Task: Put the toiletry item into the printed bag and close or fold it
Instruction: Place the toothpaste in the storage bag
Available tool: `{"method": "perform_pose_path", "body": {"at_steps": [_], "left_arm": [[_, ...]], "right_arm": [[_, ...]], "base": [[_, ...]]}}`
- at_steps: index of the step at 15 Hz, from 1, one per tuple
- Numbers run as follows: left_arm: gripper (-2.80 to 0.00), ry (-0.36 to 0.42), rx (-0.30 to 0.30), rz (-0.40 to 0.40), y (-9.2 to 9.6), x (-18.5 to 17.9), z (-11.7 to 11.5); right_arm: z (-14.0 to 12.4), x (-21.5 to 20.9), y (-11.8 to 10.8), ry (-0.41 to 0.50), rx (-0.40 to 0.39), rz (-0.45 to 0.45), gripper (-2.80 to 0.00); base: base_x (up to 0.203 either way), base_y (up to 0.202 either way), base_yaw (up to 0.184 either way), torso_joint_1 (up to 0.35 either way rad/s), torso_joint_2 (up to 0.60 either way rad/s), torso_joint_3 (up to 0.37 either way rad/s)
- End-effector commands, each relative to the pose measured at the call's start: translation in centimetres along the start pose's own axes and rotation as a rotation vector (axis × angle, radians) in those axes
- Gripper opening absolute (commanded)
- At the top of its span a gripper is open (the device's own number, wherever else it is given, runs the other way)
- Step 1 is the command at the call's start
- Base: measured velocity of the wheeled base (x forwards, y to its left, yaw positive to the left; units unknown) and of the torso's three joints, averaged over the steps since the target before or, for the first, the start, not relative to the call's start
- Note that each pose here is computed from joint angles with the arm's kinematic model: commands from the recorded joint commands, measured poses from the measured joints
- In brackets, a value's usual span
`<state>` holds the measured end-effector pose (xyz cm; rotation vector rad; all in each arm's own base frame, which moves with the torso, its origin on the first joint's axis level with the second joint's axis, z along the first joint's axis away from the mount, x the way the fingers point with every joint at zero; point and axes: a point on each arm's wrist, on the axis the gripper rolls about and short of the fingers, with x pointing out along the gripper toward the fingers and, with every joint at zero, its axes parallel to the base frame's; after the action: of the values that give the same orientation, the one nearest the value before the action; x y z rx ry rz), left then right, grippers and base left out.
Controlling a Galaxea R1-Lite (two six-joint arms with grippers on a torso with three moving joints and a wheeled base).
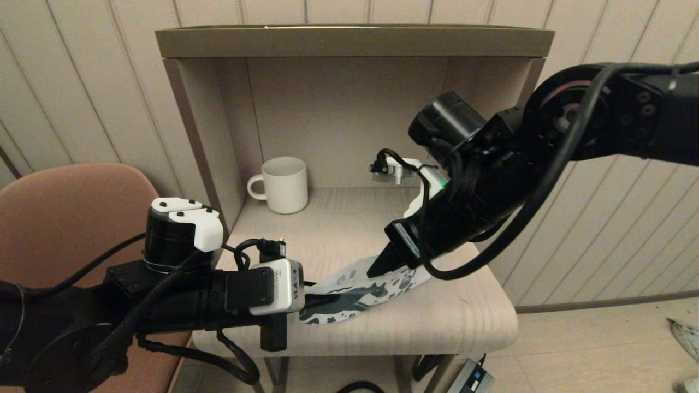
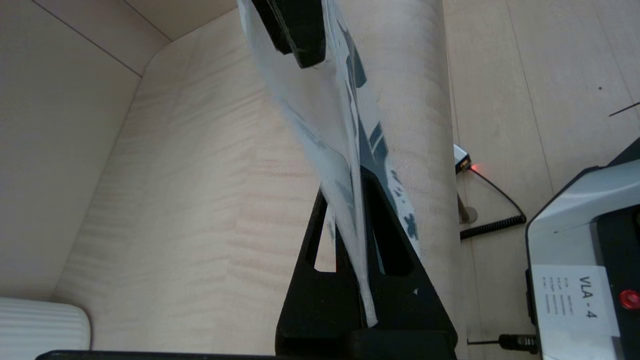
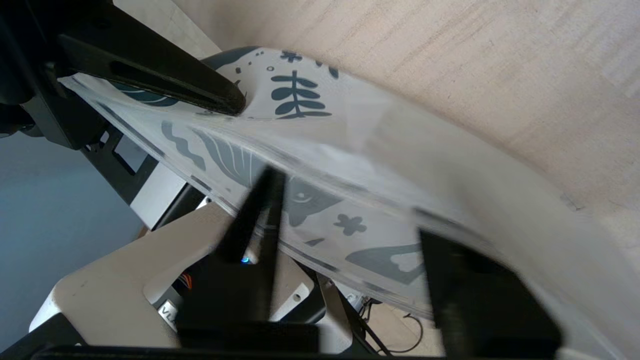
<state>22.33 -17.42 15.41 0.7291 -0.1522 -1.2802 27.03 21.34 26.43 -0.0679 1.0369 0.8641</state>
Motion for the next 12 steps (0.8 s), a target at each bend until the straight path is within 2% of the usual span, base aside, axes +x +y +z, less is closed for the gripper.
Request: {"method": "perform_pose_path", "body": {"at_steps": [1,6,11,12], "left_arm": [[-2.80,-0.003,0.006,-0.001,0.0,0.1,0.0],[-2.80,0.005,-0.004,-0.013,0.0,0.5,-0.4],[-2.80,0.010,-0.026,-0.025,0.7,1.4,-0.7],[-2.80,0.008,-0.047,-0.034,1.0,1.4,-0.6]], "right_arm": [[-0.1,-0.4,0.1,-0.007,-0.006,0.004,0.00],[-0.5,-3.2,1.5,-0.071,-0.040,0.018,0.00],[-2.0,-8.9,3.5,-0.203,-0.113,0.033,0.00],[-2.3,-9.8,3.7,-0.226,-0.125,0.031,0.00]], "base": [[0.000,0.000,0.000,0.000,0.00,0.000],[0.000,0.000,0.000,0.000,0.00,0.000],[0.000,0.000,0.000,0.000,0.00,0.000],[0.000,0.000,0.000,0.000,0.00,0.000]]}}
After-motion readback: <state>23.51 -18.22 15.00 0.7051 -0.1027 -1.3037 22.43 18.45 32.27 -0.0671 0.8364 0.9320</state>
